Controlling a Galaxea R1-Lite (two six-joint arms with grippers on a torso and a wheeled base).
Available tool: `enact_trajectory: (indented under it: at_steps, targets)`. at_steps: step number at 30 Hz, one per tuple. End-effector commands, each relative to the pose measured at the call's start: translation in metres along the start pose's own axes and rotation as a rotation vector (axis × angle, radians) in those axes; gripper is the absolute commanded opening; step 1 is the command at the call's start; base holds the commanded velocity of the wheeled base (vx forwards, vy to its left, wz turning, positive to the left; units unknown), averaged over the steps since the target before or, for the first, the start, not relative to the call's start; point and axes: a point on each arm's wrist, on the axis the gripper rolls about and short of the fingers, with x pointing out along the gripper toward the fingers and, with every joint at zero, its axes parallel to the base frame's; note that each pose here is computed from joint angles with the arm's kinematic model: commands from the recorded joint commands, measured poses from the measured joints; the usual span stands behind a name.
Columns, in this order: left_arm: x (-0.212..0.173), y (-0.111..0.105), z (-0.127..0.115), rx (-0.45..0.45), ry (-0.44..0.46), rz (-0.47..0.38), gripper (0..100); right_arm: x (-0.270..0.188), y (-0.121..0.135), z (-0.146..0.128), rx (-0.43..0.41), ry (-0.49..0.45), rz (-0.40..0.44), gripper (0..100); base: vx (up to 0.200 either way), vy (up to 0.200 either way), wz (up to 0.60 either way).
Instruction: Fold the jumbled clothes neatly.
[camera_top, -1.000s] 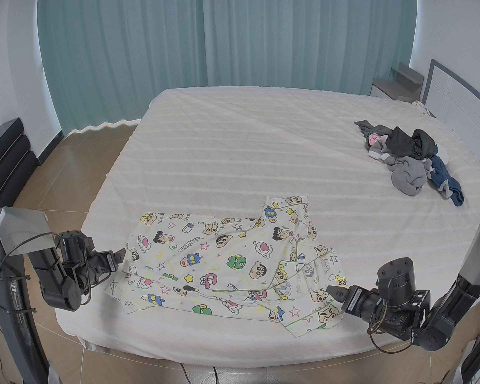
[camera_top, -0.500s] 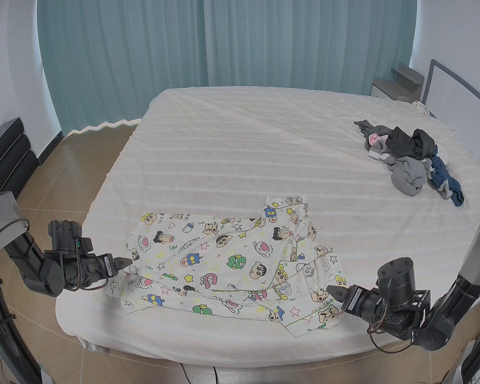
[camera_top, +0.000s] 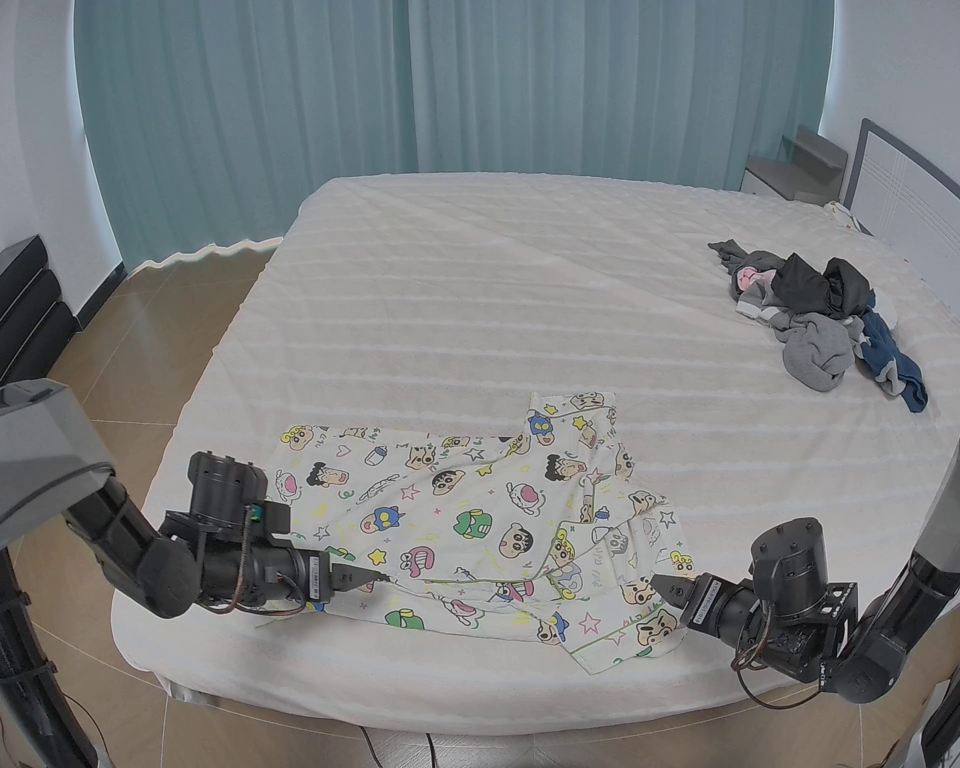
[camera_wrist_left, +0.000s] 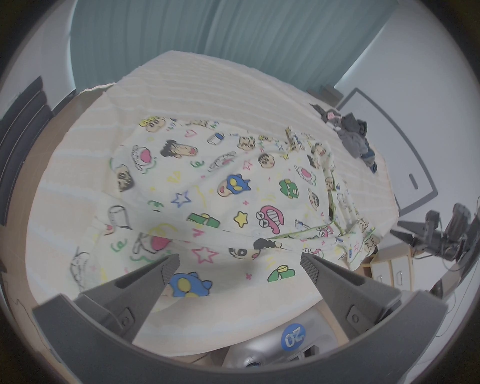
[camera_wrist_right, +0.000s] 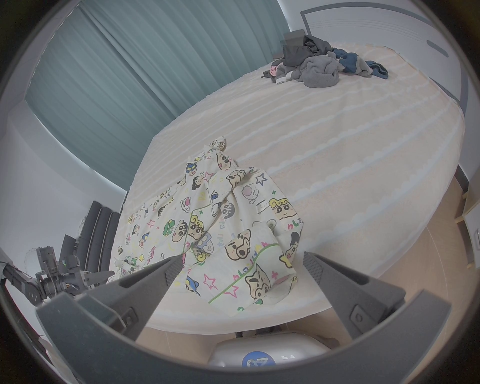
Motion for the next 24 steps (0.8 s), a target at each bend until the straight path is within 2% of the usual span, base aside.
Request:
enact_trajectory:
  at_steps: [1, 12, 16, 24]
  targets:
    - [0.035, -0.017, -0.014, 0.053, 0.083, 0.001, 100, 0.003, 0.000, -0.002, -0.004, 0.002, -0.011, 100, 0.000, 0.000, 0.00]
    - [0.051, -0.040, -0.025, 0.115, 0.132, -0.045, 100, 0.004, -0.001, -0.003, -0.006, 0.001, -0.020, 100, 0.000, 0.000, 0.00]
    - [0.062, -0.048, -0.021, 0.131, 0.133, -0.052, 100, 0.005, -0.001, -0.003, -0.006, 0.002, -0.021, 100, 0.000, 0.000, 0.00]
    - [0.082, -0.056, -0.004, 0.142, 0.151, 0.003, 100, 0.005, -0.001, -0.003, -0.006, 0.002, -0.019, 100, 0.000, 0.000, 0.00]
